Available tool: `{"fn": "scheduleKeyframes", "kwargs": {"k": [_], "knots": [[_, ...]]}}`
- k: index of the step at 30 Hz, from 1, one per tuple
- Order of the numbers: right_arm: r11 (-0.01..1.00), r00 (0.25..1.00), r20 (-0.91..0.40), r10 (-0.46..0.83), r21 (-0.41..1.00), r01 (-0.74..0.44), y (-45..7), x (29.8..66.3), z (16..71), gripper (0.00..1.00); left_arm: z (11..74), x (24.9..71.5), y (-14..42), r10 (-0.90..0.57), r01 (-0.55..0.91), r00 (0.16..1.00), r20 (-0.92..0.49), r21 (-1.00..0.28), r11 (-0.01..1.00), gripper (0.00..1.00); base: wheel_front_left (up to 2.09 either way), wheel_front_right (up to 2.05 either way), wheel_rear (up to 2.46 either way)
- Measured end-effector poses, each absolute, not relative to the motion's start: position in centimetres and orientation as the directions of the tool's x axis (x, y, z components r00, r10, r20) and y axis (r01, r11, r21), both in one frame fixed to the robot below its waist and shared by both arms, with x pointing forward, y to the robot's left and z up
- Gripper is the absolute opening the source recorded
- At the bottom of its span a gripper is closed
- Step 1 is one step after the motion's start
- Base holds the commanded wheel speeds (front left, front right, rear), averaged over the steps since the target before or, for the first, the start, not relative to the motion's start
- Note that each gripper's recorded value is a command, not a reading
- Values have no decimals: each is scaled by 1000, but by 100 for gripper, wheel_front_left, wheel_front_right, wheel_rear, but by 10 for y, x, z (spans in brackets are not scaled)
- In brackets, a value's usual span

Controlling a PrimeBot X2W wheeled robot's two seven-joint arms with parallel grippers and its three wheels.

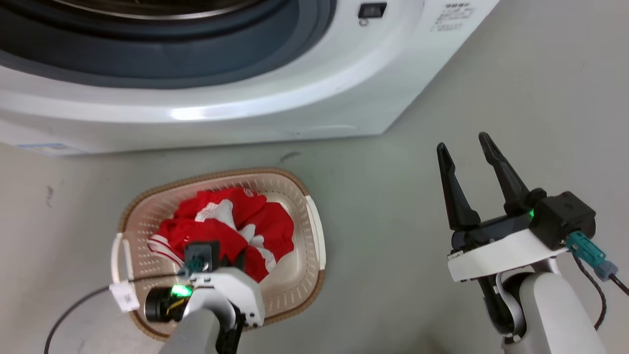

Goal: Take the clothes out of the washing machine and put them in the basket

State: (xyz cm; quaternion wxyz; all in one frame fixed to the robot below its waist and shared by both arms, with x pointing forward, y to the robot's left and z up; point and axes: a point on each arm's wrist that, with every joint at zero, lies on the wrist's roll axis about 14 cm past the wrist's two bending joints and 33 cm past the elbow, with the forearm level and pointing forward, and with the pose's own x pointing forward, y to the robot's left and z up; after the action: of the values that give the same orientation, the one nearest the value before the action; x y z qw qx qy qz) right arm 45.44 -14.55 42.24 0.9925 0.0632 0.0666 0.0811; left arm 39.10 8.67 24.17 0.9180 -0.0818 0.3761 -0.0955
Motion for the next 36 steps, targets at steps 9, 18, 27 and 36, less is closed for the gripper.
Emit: {"fn": "scheduleKeyframes", "kwargs": {"k": [9, 18, 27, 36], "knots": [[982, 970, -196, 145, 145, -118, -156, 460, 383, 100, 184, 394, 78, -237, 119, 570, -787, -207, 971, 0, 0, 0, 0], [985, 959, -253, 131, 147, -96, -162, 462, 353, 100, 141, 385, 91, -185, 73, 477, -859, -172, 982, 0, 0, 0, 0], [985, 956, -260, 133, 142, -99, -162, 465, 346, 100, 134, 377, 99, -153, 31, 446, -882, -156, 987, 100, 0, 0, 0], [989, 973, -190, 132, 91, -116, -163, 463, 383, 100, 183, 391, 98, -163, 7, 564, -809, -193, 981, 100, 0, 0, 0]]}}
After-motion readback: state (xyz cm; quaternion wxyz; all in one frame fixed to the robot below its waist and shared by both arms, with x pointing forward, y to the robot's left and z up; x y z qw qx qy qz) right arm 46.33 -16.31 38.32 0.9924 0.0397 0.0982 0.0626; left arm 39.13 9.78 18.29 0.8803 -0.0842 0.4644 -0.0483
